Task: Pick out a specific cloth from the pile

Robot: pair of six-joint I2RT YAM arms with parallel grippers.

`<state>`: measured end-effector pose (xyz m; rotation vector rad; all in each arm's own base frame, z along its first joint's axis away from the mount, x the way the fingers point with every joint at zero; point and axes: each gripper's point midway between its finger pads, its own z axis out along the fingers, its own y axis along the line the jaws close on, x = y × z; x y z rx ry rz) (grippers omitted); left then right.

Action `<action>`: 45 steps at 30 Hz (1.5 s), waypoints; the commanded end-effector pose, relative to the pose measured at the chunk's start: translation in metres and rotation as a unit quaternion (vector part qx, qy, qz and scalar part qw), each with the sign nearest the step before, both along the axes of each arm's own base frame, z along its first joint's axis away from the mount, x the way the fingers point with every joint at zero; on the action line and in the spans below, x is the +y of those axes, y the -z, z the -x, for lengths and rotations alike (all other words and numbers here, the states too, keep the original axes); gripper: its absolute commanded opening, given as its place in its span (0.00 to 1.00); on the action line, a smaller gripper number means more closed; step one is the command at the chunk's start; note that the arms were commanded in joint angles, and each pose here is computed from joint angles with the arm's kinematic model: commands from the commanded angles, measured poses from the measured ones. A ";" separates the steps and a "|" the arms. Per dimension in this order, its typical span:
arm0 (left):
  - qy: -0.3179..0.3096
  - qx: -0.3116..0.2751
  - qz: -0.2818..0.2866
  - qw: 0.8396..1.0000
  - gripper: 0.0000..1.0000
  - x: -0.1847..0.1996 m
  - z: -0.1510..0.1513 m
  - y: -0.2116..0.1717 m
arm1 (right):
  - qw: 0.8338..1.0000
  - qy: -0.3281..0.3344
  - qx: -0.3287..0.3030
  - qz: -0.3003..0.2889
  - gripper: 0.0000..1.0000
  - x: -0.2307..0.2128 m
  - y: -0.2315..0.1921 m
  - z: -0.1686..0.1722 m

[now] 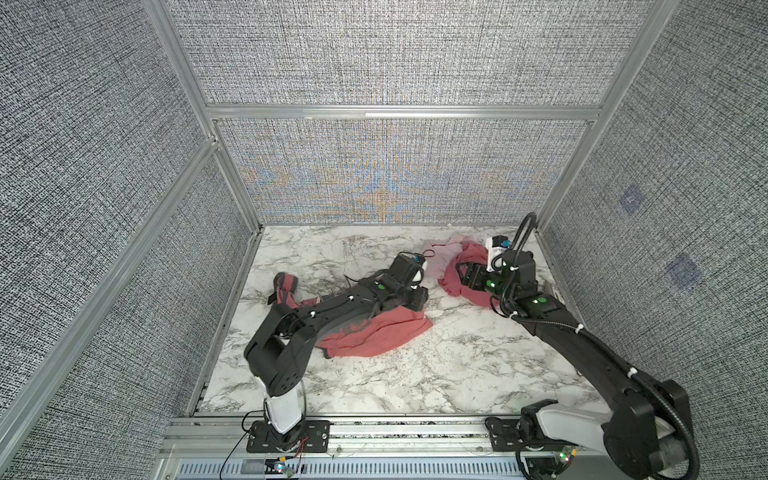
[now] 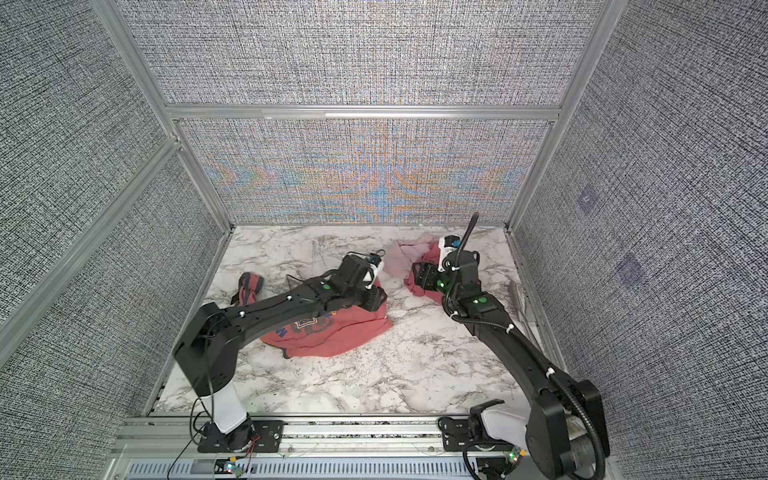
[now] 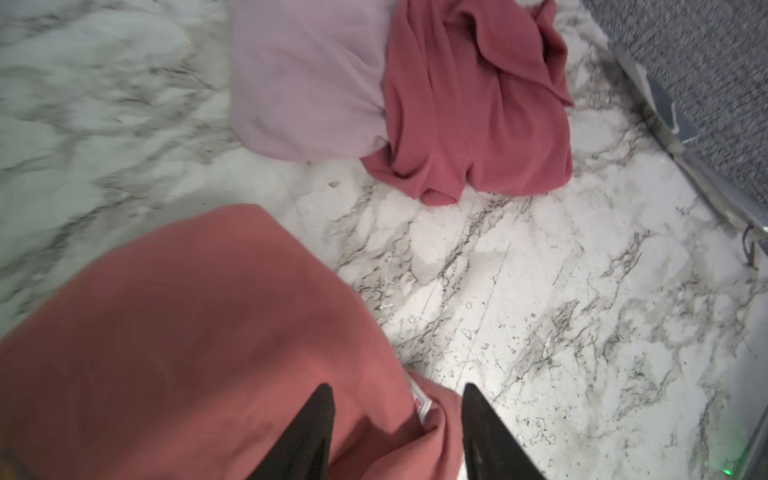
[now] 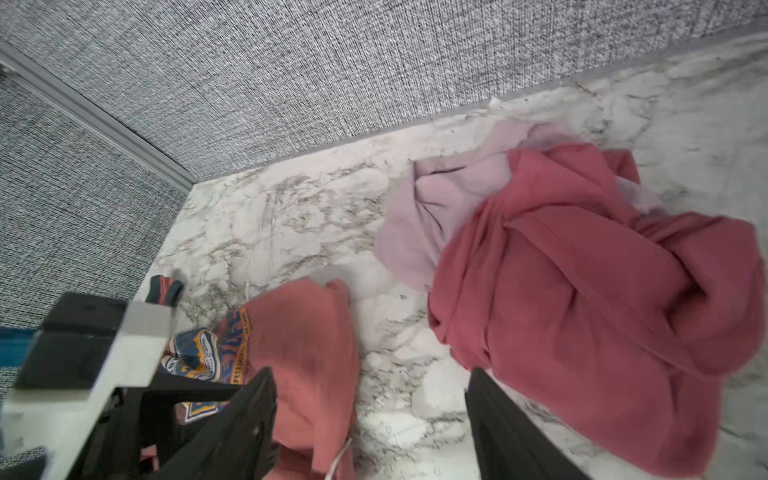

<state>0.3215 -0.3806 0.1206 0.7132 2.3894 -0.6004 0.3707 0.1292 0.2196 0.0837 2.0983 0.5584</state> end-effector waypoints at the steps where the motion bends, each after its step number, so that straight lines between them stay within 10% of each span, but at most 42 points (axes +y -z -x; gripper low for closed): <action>1: 0.020 0.027 -0.052 0.998 0.53 -0.009 0.015 0.028 | 1.000 0.008 0.017 0.016 0.74 -0.012 0.011 0.008; 22: 0.019 0.043 -0.161 0.986 0.53 -0.005 0.038 0.075 | 0.999 -0.015 0.036 -0.012 0.74 -0.003 0.020 0.005; 28: -0.007 0.038 -0.175 0.984 0.07 -0.001 0.030 0.074 | 0.999 -0.009 0.035 -0.012 0.74 -0.005 0.019 0.005; 37: -0.041 -0.066 -0.088 0.993 0.00 -0.022 -0.016 -0.034 | 1.000 -0.003 0.022 -0.016 0.74 -0.007 0.007 0.003; 45: -0.136 -0.146 0.010 0.980 0.00 0.043 -0.064 -0.145 | 0.999 -0.009 0.014 -0.032 0.74 -0.003 -0.003 0.000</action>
